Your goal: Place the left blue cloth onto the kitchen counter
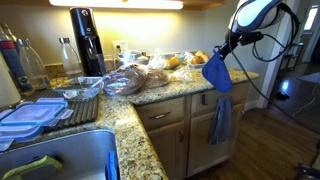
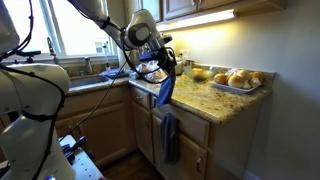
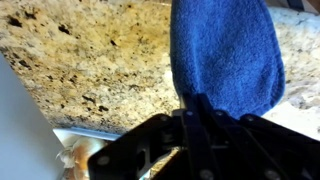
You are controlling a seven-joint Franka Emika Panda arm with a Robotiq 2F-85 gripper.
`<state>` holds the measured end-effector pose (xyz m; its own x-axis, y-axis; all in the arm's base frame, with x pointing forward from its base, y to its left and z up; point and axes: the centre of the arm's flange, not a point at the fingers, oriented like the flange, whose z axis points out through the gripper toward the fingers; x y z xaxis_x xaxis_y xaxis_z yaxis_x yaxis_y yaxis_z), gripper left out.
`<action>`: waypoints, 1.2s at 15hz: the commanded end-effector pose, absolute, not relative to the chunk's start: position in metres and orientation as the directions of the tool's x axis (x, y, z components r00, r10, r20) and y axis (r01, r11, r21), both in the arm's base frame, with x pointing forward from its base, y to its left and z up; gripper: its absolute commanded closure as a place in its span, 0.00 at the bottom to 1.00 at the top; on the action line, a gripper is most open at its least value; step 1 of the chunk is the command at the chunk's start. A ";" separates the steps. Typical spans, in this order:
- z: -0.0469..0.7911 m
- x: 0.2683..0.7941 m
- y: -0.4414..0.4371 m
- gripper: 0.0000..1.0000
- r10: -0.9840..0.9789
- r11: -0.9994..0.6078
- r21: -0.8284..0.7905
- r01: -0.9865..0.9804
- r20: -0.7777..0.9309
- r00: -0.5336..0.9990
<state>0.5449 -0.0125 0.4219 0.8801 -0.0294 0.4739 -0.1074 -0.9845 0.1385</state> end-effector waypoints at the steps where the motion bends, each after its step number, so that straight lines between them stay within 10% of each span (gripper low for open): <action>1: 0.413 0.581 -0.032 0.92 -0.019 -0.992 0.103 -0.079 0.484 0.875; 15: 0.393 0.637 -0.034 0.92 0.045 -0.996 0.093 0.000 0.486 0.873; 16: 0.394 0.636 -0.032 0.67 0.045 -0.996 0.084 0.005 0.483 0.874; 18: 0.396 0.635 -0.027 0.60 0.051 -0.996 0.084 0.012 0.482 0.875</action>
<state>0.6093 -0.0219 0.3980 0.8781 0.0347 0.4772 -0.0075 -0.9962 0.0863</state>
